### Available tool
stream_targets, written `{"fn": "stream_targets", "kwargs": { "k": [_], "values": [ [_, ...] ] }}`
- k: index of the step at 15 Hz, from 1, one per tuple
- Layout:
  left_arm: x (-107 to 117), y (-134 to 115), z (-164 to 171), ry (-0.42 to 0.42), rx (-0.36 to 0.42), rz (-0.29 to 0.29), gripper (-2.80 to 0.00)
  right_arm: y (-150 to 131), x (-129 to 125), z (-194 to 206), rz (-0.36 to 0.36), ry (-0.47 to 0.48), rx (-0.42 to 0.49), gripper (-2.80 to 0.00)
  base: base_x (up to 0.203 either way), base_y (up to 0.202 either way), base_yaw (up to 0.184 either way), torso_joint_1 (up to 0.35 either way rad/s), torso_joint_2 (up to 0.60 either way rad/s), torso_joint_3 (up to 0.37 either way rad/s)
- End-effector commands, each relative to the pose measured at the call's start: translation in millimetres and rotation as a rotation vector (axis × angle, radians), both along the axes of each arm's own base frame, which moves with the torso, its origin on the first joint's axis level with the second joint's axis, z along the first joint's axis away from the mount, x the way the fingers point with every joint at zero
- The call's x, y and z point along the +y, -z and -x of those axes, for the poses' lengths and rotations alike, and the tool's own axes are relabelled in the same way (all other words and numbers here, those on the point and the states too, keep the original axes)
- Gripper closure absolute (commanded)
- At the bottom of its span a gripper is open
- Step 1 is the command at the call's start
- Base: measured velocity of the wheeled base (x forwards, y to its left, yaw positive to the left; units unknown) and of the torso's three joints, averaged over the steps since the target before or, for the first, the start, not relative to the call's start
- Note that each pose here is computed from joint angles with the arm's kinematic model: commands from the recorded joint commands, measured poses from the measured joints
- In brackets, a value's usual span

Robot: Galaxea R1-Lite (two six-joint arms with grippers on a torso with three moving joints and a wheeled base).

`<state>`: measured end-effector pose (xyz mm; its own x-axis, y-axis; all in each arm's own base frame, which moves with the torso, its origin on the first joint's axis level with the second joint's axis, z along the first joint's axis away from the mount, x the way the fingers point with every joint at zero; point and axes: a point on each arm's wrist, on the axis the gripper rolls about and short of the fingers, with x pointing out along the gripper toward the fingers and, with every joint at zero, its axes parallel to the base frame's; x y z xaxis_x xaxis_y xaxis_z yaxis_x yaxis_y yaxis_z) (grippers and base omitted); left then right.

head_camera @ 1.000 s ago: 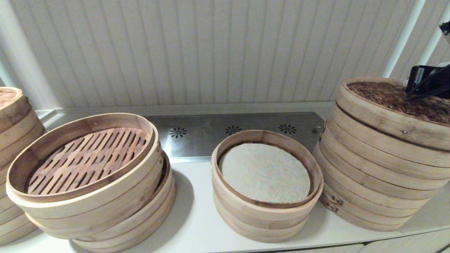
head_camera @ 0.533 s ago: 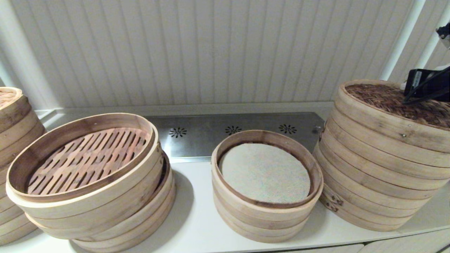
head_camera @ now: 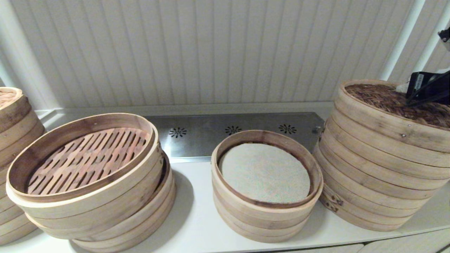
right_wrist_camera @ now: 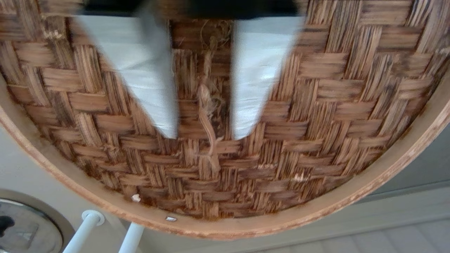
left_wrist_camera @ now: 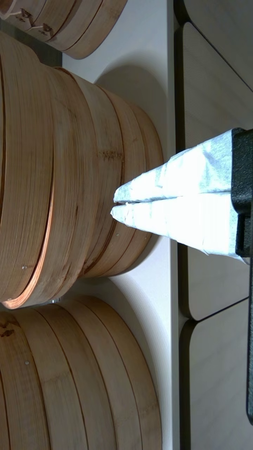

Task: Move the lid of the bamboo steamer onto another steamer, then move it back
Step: Put the steamer, then pick up the steamer

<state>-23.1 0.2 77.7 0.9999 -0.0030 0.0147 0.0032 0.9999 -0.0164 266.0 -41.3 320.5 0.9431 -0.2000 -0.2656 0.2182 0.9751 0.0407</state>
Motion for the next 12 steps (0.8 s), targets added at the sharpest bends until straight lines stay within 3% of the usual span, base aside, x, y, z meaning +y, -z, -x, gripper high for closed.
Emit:
{"fn": "stream_targets", "kwargs": {
  "k": [1,8,12],
  "values": [
    [0.0,0.0,0.0,0.0,-0.001,0.0,0.0,-5.3,0.9,4.9,0.0,0.0,-0.026,-2.8,0.0,0.0,0.0,0.0,0.0,0.0],
    [0.0,-0.2,0.1,0.0,-0.002,0.001,0.0,-43.1,10.8,48.9,0.013,-0.021,-0.173,-2.8,0.0,0.0,0.0,0.0,0.0,0.0],
    [0.0,0.0,0.0,0.0,-0.001,0.0,0.0,-57.8,21.3,102.0,0.018,-0.048,-0.235,-2.8,0.0,0.0,0.0,0.0,0.0,0.0]
  ]
}}
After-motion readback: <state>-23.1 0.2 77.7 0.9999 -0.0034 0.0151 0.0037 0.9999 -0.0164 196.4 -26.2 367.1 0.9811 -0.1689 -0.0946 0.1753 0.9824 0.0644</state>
